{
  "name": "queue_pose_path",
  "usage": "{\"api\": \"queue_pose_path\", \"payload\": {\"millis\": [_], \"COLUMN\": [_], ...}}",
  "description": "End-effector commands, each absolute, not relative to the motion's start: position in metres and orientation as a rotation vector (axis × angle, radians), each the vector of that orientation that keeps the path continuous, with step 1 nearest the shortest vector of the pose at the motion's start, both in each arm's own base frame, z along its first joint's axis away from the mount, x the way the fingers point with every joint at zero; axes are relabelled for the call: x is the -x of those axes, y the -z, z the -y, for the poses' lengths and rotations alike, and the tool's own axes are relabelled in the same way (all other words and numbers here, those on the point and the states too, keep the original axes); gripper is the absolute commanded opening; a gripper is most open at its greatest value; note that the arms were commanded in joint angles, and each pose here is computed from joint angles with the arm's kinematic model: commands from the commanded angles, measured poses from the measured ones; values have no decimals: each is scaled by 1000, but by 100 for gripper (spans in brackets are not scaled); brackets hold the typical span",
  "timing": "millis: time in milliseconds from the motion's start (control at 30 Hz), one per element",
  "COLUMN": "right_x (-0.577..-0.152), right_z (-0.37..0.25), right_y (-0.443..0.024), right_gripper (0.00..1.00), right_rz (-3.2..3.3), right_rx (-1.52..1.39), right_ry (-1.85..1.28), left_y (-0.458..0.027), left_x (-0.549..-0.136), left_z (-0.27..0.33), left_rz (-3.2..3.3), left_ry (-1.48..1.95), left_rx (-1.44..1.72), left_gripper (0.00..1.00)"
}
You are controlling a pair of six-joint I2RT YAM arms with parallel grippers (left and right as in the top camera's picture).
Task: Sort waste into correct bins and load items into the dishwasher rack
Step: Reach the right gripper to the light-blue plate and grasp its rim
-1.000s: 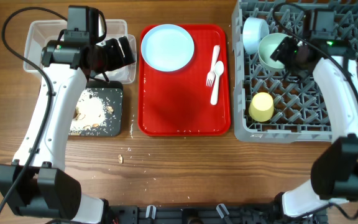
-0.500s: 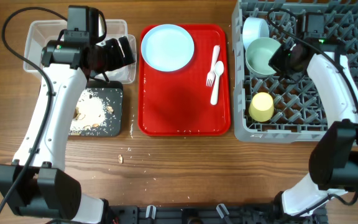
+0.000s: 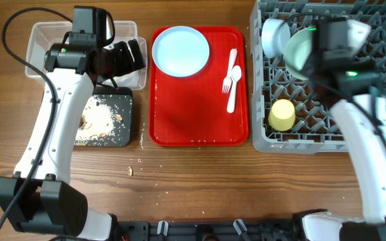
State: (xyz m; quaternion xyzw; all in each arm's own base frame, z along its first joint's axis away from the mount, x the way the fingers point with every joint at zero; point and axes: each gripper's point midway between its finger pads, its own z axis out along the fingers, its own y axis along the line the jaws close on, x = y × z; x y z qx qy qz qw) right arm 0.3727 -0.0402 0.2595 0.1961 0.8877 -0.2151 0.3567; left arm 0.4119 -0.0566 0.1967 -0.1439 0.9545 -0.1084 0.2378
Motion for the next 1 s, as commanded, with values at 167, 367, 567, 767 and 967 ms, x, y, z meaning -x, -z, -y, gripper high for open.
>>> {"api": "queue_pose_path", "payload": {"millis": [167, 367, 567, 767, 967], "right_x": [-412, -432, -442, -447, -446], "right_z": [40, 38, 26, -6, -29], "right_y": [-249, -209, -173, -154, -152], "right_gripper": [4, 4, 4, 4, 24], "right_rz": [-2166, -2166, -2277, -2334, -2321], "right_rx": [70, 228, 326, 458, 602], "right_ry": [1495, 1721, 1574, 1406, 1394], "left_y": [-197, -197, -197, -197, -197], "left_x": [-416, -416, -416, -416, -416], "left_z": [52, 52, 52, 52, 52], "left_rz": [-2609, -2609, -2609, -2609, -2609], "left_ry": [278, 278, 278, 278, 278], "left_rx": [402, 402, 402, 402, 402], "left_gripper": [100, 100, 100, 100, 100]}}
